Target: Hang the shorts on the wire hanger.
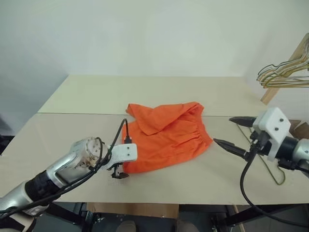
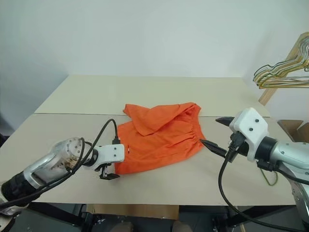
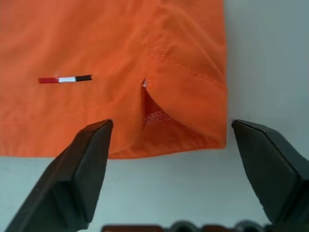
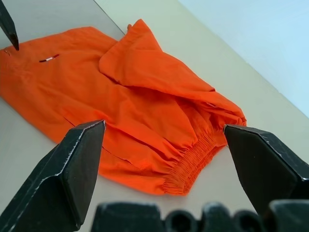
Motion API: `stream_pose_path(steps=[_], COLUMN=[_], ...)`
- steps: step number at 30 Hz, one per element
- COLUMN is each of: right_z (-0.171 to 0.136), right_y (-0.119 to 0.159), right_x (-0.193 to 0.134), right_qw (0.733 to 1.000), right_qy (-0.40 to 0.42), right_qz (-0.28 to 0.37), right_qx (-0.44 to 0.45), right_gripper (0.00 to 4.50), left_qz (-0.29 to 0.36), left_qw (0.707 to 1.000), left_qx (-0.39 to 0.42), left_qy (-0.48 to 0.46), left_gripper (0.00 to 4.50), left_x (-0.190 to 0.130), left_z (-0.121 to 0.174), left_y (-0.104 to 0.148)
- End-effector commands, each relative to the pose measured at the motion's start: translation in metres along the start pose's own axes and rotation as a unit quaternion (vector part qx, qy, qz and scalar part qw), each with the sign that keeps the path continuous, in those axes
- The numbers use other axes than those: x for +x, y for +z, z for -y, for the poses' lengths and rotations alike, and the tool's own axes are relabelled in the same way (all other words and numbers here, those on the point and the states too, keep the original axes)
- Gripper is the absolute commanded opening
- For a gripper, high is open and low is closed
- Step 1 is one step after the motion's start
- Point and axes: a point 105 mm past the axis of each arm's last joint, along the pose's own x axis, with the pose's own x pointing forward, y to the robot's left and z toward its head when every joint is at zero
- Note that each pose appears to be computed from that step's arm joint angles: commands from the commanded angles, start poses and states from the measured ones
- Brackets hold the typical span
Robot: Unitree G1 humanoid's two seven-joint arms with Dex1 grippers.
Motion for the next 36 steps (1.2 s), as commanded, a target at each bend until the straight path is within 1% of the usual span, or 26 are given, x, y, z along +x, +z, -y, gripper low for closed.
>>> stream_pose_path(steps=[1, 9, 11, 13, 15, 17, 21, 25, 29, 33, 36], right_z=[0.004, 0.001, 0.0, 0.0, -0.002, -0.007, -0.022, -0.028, -0.022, -0.015, -0.013], right_y=[0.013, 0.015, 0.015, 0.014, 0.011, 0.005, -0.019, -0.041, -0.056, -0.078, -0.088], right_x=[-0.007, -0.005, -0.004, -0.003, 0.0, 0.007, 0.019, 0.033, 0.053, 0.076, 0.085], right_qw=[1.0, 1.0, 1.0, 1.0, 1.0, 0.998, 0.983, 0.953, 0.939, 0.92, 0.91], right_qy=[-0.011, -0.004, -0.003, -0.002, 0.005, 0.022, 0.086, 0.128, 0.112, 0.098, 0.098], right_qz=[0.013, 0.015, 0.015, 0.015, 0.009, -0.009, -0.065, -0.098, -0.109, -0.128, -0.134], right_qx=[-0.02, -0.02, -0.02, -0.019, -0.025, -0.052, -0.145, -0.258, -0.305, -0.356, -0.381], right_gripper=[4.5, 4.5, 4.5, 4.5, 4.5, 4.5, 4.5, 4.5, 4.5, 4.5, 4.5], left_qz=[-0.013, -0.004, -0.001, 0.002, 0.024, 0.05, 0.053, 0.074, 0.083, 0.1, 0.102], left_qw=[0.999, 1.0, 1.0, 1.0, 0.999, 0.997, 0.997, 0.995, 0.994, 0.993, 0.993], left_qx=[0.033, 0.013, 0.013, 0.017, 0.034, 0.057, 0.055, 0.04, 0.044, 0.04, 0.031], left_qy=[0.004, 0.014, 0.011, 0.007, 0.0, -0.005, 0.032, 0.054, 0.056, 0.055, 0.059], left_gripper=[3.12, 0.53, 0.16, 0.16, 0.16, 0.16, 0.16, 0.16, 0.16, 0.16, 0.16], left_x=[-0.001, 0.01, 0.01, 0.007, -0.001, -0.014, -0.028, -0.042, -0.049, -0.056, -0.059], left_z=[-0.004, -0.015, -0.015, -0.014, -0.014, -0.014, -0.031, -0.043, -0.043, -0.042, -0.044], left_y=[-0.001, 0.001, 0.001, 0.0, -0.001, -0.001, -0.004, 0.0, 0.002, 0.007, 0.006])
